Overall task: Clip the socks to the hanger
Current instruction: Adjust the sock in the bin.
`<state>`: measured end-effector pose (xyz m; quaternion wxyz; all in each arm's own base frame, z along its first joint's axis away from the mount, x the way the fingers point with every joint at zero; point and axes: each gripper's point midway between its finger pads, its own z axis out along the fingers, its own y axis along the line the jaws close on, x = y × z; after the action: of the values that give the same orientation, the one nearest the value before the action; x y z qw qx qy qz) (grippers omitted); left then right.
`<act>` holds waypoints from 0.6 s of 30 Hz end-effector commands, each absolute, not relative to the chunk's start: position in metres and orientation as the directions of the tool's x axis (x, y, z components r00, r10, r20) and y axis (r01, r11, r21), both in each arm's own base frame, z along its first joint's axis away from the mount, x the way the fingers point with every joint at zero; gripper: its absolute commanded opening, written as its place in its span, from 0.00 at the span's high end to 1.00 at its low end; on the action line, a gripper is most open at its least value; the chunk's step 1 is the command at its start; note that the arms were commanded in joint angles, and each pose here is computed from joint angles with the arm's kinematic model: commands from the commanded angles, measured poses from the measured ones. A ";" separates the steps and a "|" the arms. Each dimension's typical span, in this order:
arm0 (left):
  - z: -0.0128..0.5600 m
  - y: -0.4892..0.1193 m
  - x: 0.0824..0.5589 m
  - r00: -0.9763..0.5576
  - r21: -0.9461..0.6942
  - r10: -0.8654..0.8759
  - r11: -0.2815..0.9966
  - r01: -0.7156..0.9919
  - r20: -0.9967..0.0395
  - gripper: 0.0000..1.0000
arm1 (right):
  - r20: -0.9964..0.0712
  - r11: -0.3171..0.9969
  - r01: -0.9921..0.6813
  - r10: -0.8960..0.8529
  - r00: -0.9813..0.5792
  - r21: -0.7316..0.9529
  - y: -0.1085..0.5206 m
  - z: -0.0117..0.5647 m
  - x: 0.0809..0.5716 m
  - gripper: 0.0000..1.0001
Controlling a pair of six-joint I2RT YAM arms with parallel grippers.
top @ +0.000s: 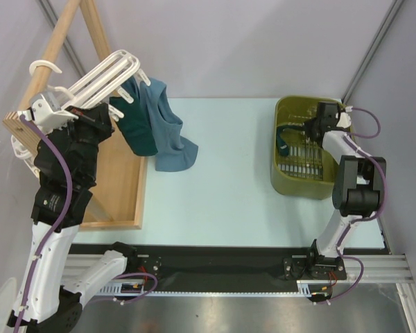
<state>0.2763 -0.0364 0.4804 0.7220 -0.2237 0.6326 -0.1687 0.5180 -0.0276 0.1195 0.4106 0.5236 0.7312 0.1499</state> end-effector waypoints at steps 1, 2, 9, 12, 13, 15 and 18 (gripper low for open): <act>0.436 -0.064 0.279 -0.039 -0.609 -0.610 0.792 -0.023 -0.792 1.00 | -0.560 0.530 0.513 0.821 -0.111 0.675 -0.036 0.181 0.521 1.00; 0.435 -0.064 0.279 -0.042 -0.610 -0.610 0.792 -0.023 -0.791 1.00 | -0.563 0.538 0.498 0.818 -0.115 0.680 -0.035 0.186 0.521 1.00; 0.435 -0.066 0.279 -0.045 -0.616 -0.616 0.788 -0.016 -0.787 1.00 | -0.611 0.619 0.437 0.771 -0.180 0.653 -0.037 0.204 0.512 1.00; 0.436 -0.066 0.278 -0.042 -0.617 -0.617 0.787 -0.014 -0.786 1.00 | -0.609 0.612 0.472 0.772 -0.183 0.634 -0.047 0.197 0.506 1.00; 0.436 -0.065 0.278 -0.041 -0.617 -0.617 0.787 -0.015 -0.786 1.00 | -0.604 0.607 0.481 0.775 -0.183 0.633 -0.049 0.193 0.506 1.00; 0.435 -0.066 0.279 -0.046 -0.618 -0.618 0.786 -0.015 -0.785 1.00 | -0.591 0.595 0.517 0.782 -0.196 0.616 -0.056 0.174 0.509 1.00; 0.436 -0.068 0.279 -0.049 -0.623 -0.623 0.782 -0.006 -0.781 1.00 | -0.581 0.588 0.544 0.786 -0.210 0.599 -0.062 0.149 0.521 1.00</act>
<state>0.2759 -0.0374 0.4807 0.7252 -0.2182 0.6304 -0.1707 0.5121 -0.0540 0.1665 0.4640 0.4363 0.7571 0.1455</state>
